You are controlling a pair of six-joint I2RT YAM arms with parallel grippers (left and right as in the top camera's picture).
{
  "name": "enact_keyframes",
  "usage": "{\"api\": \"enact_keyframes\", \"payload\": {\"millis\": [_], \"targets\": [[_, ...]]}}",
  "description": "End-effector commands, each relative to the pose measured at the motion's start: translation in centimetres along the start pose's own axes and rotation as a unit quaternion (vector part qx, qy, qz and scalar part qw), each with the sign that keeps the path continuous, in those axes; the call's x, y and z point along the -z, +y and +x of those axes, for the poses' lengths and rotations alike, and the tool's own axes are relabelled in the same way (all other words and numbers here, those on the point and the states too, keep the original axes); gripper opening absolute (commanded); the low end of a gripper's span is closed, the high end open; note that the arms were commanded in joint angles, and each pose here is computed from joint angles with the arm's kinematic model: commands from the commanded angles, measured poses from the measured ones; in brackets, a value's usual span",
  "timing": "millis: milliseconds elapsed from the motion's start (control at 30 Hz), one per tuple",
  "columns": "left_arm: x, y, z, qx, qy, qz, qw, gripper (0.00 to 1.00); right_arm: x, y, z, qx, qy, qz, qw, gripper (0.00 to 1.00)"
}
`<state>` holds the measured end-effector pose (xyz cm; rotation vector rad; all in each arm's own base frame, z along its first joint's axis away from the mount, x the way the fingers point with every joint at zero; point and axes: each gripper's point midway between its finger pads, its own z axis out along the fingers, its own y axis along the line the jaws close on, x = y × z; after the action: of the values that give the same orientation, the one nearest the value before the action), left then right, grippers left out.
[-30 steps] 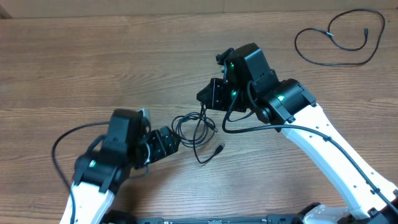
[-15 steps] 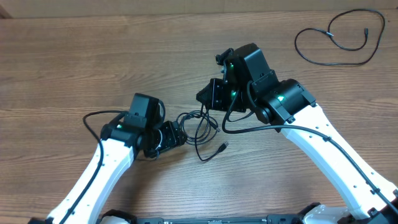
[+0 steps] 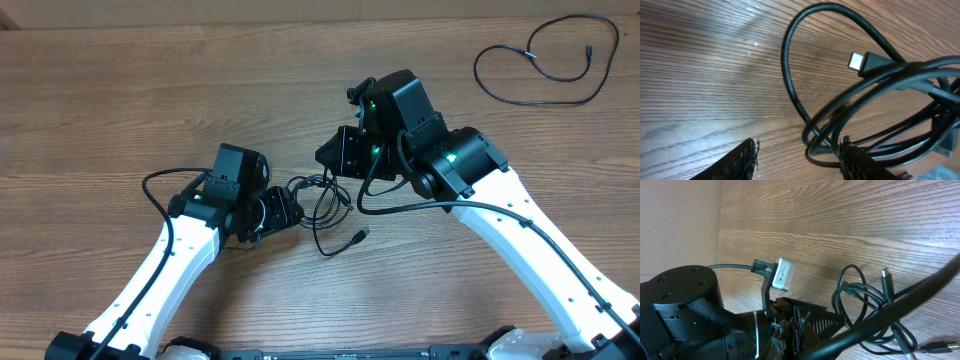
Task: Untangle cables
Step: 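Move the left gripper to the tangle and grasp a cable loop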
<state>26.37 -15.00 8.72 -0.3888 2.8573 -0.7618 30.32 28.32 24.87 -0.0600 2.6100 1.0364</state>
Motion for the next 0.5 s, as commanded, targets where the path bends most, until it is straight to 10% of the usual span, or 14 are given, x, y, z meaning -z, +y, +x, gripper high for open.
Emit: {"api": "enact_keyframes", "payload": {"millis": [0, 467], "targets": [[-0.27, 1.25, -0.35, -0.009, -0.012, -0.032, 0.999, 0.52, 0.32, 0.87, -0.21, 0.005, -0.004, -0.012, 1.000, 0.07], [-0.25, 1.01, -1.11, -0.019, -0.029, -0.030, 0.999, 0.49, 0.32, 0.84, -0.15, 0.004, -0.003, -0.011, 1.000, 0.07]]}}
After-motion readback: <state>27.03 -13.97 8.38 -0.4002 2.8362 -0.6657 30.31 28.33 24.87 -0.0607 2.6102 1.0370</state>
